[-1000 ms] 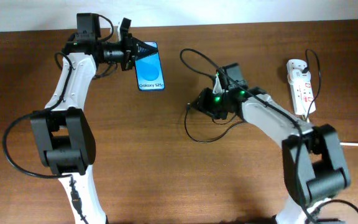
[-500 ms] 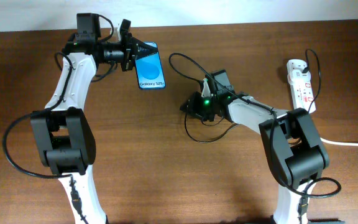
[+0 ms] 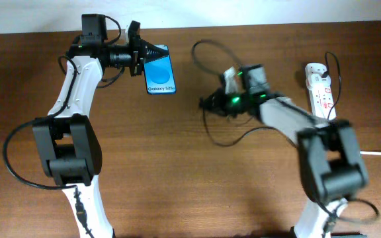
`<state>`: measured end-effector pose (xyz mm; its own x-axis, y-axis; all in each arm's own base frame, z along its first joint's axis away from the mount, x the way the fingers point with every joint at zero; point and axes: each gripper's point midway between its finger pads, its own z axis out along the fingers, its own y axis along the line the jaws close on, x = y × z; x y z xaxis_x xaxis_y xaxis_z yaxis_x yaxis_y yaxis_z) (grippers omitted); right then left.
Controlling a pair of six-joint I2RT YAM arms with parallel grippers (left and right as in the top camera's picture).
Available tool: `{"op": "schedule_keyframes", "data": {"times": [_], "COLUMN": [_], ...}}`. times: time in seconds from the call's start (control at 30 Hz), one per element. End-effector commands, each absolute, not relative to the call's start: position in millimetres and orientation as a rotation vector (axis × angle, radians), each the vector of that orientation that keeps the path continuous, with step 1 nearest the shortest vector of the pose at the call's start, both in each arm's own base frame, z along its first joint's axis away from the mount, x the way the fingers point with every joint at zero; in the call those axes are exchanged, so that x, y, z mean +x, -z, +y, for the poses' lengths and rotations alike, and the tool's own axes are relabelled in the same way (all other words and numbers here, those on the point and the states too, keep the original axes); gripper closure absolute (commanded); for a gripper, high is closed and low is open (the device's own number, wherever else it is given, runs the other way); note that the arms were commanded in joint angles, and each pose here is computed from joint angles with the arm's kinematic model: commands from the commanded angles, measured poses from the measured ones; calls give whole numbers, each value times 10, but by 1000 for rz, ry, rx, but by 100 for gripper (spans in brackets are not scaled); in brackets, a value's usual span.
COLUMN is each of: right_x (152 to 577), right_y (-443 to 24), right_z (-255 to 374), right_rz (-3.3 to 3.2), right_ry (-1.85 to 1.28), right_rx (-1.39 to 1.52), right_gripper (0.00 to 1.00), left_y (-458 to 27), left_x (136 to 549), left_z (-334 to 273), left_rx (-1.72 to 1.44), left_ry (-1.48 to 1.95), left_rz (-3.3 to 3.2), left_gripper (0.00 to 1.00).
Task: Plug charger to phone and switch on socket
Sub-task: 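Grasp the USB-C end of the black cable with the right gripper, then lift the cable plug up toward the phone's bottom port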
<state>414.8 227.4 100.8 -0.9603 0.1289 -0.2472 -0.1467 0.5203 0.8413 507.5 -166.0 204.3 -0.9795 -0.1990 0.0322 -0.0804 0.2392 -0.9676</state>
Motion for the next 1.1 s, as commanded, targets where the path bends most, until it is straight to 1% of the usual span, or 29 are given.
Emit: {"op": "schedule_keyframes", "data": {"times": [0.0,0.07,0.13,0.17,0.23,0.3,0.37,0.43,0.5,0.6,0.67,0.7,0.83,0.93,1.07], "right_x": [3823,3662,3471,3418,3279,3025,2866,2895,3043,3232,3231,3235,3290,3345,3440], "right_y": [-2151,-2475,-2711,-2748,-2749,-2760,-2807,-2719,-2617,-2511,-2510,-2468,-2340,-2428,-2524], "right_z": [2236,2221,2172,2103,1837,1555,1518,1540,1658,2077,2347,2440,2689,2718,2695], "right_rz": [2127,2059,2062,2104,2198,2279,2269,2268,2226,2128,2103,2113,2102,2048,2015], "right_ry": [-1631,-1654,-1652,-1611,-1408,-1219,-1199,-1241,-1314,-1417,-1467,-1496,-1534,-1523,-1489], "right_rx": [-443,-506,-499,-439,-341,-265,-252,-153,-53,72,-4,-2,-63,-77,-53], "right_gripper": [96,96,96,96,96,96,96,96,96,96,96,96,96,96,96], "left_y": [-2243,-2309,-2390,-2407,-2435,-2440,-2405,-2331,-2316,-2693,-2947,-2983,-2976,-2925,-2927], "left_x": [5063,5059,5020,5003,4974,4950,4941,4952,5001,5176,5228,5240,5251,5263,5248], "left_z": [-1705,-1723,-1739,-1744,-1752,-1806,-1918,-2059,-2164,-2328,-2376,-2378,-2376,-2372,-2374], "left_rx": [-181,-122,-62,-51,-33,2,9,-9,-49,30,86,68,15,-28,6], "left_ry": [1908,1931,1981,1997,2024,2025,2003,1950,1920,1951,1970,1982,2000,2000,1994], "left_rz": [2338,2305,2272,2267,2258,2253,2275,2316,2336,2191,2097,2091,2110,2133,2126], "left_gripper": [100,100,100,100,100,100,100,100,100,100,100,100,100,100,100]}}
